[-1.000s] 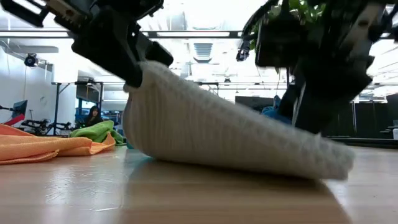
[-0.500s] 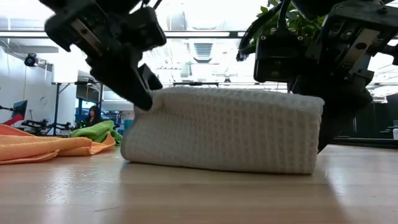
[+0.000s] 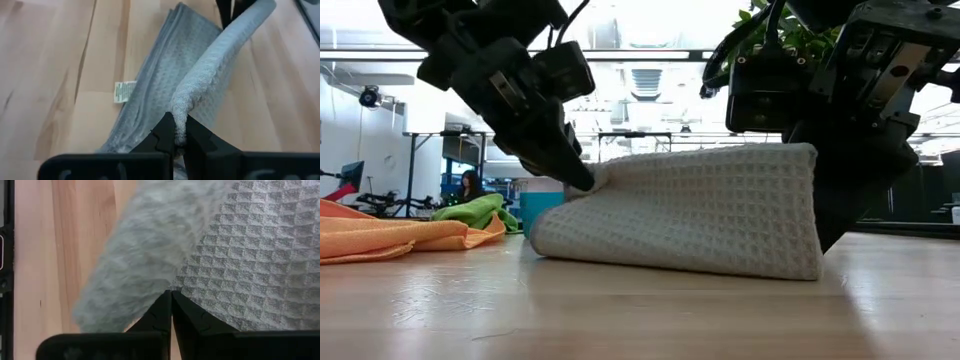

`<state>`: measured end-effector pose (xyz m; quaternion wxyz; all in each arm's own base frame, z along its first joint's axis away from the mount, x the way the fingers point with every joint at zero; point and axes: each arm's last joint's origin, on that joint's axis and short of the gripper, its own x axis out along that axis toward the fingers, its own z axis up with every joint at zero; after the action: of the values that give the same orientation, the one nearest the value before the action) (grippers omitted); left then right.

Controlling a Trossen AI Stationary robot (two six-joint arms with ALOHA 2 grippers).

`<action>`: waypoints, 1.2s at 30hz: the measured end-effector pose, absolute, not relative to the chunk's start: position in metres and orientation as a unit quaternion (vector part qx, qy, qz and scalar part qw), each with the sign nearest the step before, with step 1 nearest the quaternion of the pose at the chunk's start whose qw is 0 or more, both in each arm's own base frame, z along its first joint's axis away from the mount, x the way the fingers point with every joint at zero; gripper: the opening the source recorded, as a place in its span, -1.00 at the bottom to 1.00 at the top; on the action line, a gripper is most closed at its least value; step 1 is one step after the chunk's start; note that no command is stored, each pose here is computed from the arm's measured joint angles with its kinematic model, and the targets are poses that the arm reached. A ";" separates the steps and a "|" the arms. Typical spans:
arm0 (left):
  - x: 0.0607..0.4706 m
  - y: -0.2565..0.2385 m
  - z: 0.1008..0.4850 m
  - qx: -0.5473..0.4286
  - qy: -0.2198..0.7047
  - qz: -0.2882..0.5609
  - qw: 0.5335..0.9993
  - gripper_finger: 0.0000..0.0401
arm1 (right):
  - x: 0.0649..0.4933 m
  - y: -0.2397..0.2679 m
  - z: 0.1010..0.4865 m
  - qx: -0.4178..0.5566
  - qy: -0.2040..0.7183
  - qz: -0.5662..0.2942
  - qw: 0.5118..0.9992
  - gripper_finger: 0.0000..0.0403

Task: Fold microfiber towels
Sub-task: Fold the grey microfiber cloth

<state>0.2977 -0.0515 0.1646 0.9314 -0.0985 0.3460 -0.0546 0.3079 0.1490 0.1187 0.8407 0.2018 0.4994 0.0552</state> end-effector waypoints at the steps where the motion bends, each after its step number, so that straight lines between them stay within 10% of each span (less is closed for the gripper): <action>1: 0.298 -0.050 0.164 -0.099 0.347 -0.053 0.931 -1.00 | 0.308 0.149 0.119 0.202 0.500 0.055 0.841 -0.96; 36: 0.304 -0.040 0.142 -0.037 0.375 -0.025 0.926 -1.00 | 0.294 0.115 0.183 0.215 0.414 -0.091 0.880 -0.96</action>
<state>0.3041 -0.0403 0.1420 0.9258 -0.0366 0.3753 -0.0254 0.2940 0.1147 0.1827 0.8798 0.2154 0.4139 -0.0906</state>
